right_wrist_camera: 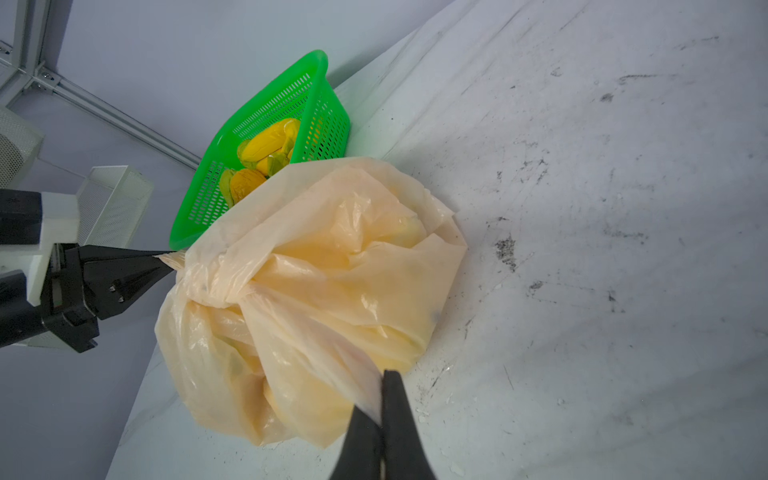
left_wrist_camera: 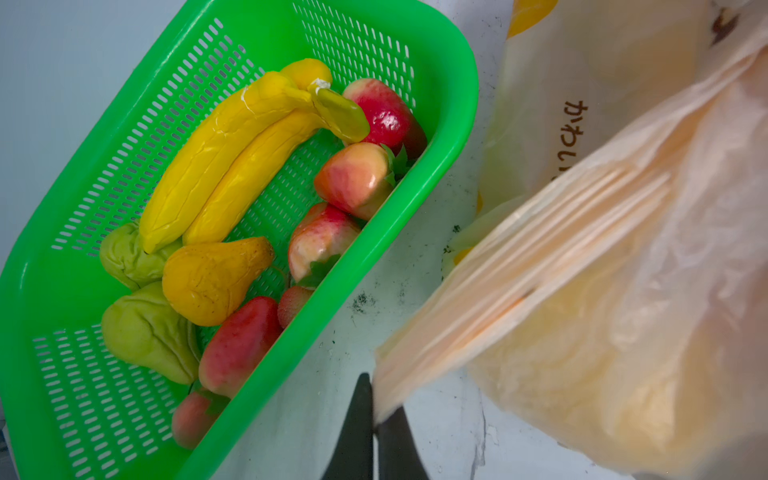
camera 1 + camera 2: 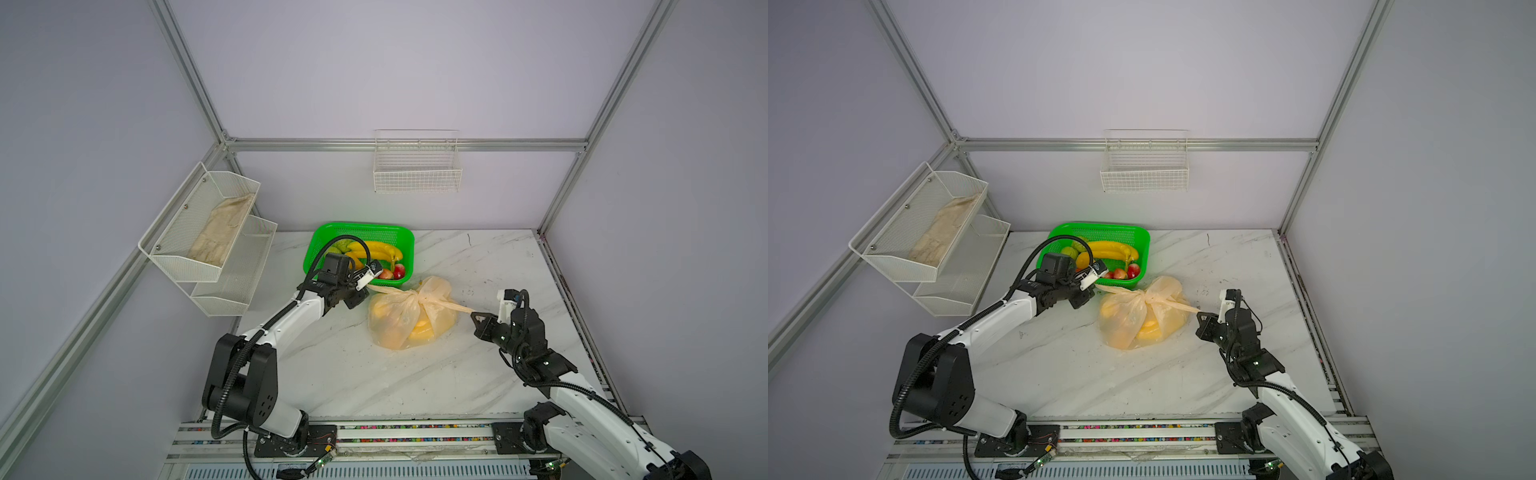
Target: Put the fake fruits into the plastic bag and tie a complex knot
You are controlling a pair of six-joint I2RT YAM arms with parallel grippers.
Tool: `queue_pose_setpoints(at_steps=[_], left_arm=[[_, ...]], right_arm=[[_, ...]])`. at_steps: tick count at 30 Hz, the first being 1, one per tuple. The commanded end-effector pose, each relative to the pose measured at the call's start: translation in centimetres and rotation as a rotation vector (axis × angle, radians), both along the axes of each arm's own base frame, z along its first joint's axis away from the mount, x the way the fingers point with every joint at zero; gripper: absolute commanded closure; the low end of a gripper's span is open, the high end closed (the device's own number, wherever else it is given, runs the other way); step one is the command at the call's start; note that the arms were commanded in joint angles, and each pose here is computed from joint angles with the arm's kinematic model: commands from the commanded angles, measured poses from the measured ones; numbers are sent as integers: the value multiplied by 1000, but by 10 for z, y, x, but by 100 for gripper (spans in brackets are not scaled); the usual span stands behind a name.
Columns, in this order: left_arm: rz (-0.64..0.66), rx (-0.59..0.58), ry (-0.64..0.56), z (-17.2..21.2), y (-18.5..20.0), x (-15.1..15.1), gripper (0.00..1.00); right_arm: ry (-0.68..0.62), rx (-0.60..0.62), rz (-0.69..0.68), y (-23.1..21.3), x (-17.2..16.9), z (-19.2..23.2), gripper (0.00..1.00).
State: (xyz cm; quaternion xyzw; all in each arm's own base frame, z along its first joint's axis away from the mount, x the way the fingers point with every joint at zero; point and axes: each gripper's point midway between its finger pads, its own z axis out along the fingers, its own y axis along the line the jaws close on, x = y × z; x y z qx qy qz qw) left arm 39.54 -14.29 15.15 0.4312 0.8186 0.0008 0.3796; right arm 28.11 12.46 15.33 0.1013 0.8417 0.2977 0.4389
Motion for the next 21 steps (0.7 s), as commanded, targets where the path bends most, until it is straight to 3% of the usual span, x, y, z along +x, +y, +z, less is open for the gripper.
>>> queue_pose_setpoints(at_steps=[1, 5, 8, 12, 15, 19, 21], left_arm=[[296, -37, -31, 29, 59, 8, 67], [345, -190, -39, 64, 51, -4, 38], [424, -304, -56, 90, 53, -12, 28], [540, -471, -137, 115, 61, -21, 22], [666, -583, -253, 120, 81, -26, 16], [867, -609, -519, 111, 130, -40, 0], [939, -557, -624, 104, 151, -49, 0]], right_arm=[[-40, -123, -106, -32, 11, 10, 76], [-84, -145, -13, -17, 14, 46, 40], [-161, -173, -2, -19, 10, 87, 23], [-268, -225, -70, -32, 15, 139, 16], [-310, -292, -144, -43, 35, 154, 14], [-351, -426, -369, -79, 59, 155, 9], [-369, -481, -459, -93, 68, 143, 3]])
